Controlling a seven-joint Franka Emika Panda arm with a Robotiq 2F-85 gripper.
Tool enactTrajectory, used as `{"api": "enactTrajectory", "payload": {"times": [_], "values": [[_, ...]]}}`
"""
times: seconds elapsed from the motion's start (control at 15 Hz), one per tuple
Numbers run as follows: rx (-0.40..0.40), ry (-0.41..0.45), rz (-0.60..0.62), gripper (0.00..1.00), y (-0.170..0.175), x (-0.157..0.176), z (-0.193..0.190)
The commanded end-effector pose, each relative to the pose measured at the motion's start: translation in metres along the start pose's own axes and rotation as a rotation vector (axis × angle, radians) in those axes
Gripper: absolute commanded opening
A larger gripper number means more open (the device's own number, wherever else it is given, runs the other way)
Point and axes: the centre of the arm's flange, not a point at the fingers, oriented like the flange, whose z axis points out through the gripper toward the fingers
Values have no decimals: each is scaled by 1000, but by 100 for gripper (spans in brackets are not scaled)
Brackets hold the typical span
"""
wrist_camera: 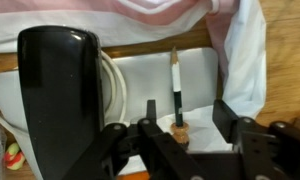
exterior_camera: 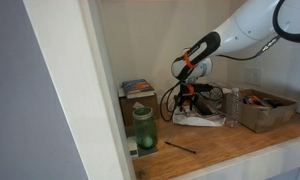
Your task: Pick up the pen on the plastic bag and put it in the box
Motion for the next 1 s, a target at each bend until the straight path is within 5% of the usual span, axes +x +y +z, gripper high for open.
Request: {"api": "enactTrajectory", "payload": {"times": [0.0,0.4,0.73,0.93], "values": [[25,8,13,52,-3,19,12],[22,2,15,45,-2,22,22],[17,-4,19,4,-1,22,18],[15,-8,25,0,2,22,10]]}}
